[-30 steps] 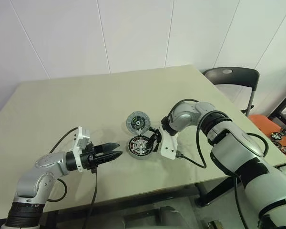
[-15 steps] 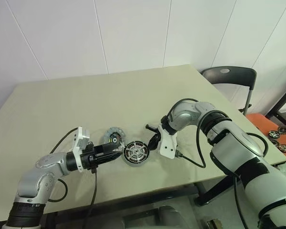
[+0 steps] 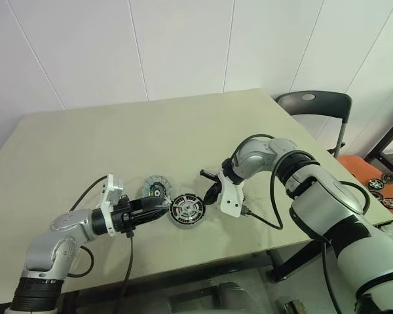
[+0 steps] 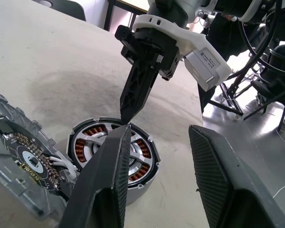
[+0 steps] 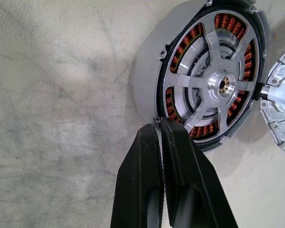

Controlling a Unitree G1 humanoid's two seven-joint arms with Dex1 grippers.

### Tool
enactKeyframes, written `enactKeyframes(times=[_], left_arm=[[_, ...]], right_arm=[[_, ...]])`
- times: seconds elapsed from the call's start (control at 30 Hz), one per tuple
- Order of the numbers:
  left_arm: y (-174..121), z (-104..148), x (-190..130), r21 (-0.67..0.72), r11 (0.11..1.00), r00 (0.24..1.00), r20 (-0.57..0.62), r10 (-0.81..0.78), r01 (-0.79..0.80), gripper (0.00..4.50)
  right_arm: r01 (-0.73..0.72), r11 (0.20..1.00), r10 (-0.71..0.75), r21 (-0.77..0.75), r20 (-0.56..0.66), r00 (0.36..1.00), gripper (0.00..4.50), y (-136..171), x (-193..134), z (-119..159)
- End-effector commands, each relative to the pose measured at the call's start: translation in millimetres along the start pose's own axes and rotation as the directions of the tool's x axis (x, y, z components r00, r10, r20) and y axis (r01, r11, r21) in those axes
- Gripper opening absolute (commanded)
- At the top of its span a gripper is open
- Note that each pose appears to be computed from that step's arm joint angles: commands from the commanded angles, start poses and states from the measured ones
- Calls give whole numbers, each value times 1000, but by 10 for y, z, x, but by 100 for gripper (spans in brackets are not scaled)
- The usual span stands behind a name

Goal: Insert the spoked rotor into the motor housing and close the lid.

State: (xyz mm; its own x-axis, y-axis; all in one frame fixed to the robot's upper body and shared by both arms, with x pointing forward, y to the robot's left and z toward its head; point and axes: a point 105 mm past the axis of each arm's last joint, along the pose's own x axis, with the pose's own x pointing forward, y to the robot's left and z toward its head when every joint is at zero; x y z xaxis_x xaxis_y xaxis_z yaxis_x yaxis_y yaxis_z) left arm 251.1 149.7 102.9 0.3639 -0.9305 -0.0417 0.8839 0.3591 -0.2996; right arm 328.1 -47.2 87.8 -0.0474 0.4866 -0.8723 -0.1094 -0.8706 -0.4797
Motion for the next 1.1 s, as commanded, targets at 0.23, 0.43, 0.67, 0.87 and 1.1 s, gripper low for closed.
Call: enactKeyframes(times=[0.23,0.43,0.67,0.87,1.1], left_arm=[[11,81,25,35,999,999,26,-21,20,209],[19,71,28,34,999,999,24,-28,28,209],[34,67,120,31,998,998,26,-60,59,209],[55,92,127,41,997,998,25,-61,60,209],[325,425,-44,211,976,998,32,49,-54,209]], right_arm=[[-128,959,144,252,-47,988,1,110,-272,-199],[-192,898,219,397,-23,975,1,228,-421,-236],[-126,905,158,405,-46,986,1,88,-620,-252],[89,968,-84,234,-31,996,1,-273,-637,-122],[129,987,-131,97,8,991,1,-352,-557,3]])
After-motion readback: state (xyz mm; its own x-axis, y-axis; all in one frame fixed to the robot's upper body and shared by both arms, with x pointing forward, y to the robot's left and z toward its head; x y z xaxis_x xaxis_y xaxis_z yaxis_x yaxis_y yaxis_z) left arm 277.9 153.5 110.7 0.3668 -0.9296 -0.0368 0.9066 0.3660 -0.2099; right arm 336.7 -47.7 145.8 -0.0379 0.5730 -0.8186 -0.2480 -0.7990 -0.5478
